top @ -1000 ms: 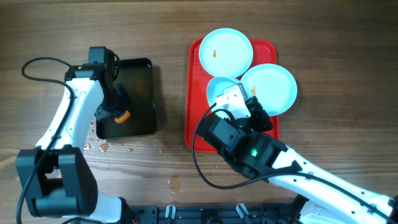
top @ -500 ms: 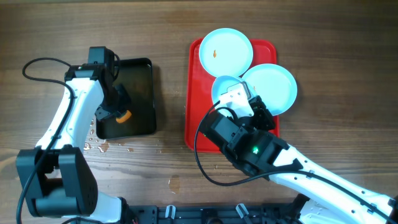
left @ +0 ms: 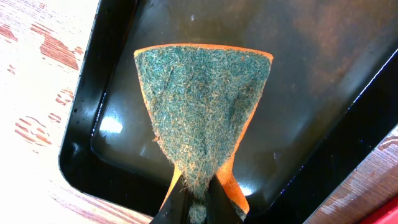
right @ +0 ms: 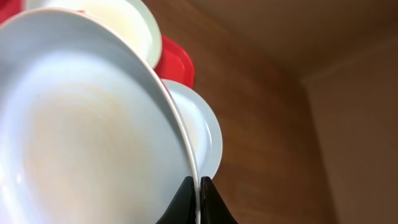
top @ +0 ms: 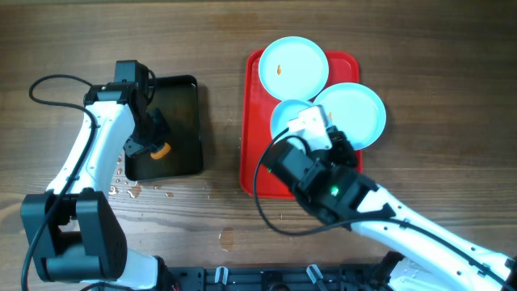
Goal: Clean dirty plates on tray and stack at the side
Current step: 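Lift the cleaned white plate off the red tray with the right gripper, then place the plate on the table right of the red tray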
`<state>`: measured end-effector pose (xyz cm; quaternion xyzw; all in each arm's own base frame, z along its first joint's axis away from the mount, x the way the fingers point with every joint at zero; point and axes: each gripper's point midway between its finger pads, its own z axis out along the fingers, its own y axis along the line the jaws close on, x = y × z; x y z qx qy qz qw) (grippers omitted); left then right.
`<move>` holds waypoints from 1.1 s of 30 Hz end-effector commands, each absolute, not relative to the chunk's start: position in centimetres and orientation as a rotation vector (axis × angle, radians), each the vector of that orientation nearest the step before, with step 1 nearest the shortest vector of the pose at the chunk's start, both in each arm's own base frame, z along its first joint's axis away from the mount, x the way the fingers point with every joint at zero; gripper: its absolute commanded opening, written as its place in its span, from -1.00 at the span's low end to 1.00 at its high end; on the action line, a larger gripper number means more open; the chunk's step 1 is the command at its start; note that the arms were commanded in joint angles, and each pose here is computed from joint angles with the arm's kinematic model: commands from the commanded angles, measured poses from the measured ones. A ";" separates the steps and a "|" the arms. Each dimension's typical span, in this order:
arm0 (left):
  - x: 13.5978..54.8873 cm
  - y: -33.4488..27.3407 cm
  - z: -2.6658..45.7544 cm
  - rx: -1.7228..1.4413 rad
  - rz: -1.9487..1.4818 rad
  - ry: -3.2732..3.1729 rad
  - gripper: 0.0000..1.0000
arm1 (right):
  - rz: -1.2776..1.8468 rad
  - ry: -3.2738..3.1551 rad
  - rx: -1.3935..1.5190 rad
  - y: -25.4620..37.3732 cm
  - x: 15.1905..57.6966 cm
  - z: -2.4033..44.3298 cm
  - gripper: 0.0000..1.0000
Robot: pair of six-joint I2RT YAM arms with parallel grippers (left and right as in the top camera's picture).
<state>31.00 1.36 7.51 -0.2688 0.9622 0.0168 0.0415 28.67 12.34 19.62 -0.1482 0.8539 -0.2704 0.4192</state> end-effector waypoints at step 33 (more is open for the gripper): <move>31.4 1.3 7.5 -0.807 0.027 2.936 -0.92 | 0.491 2.276 1.092 -16.4 33.6 11.7 -0.05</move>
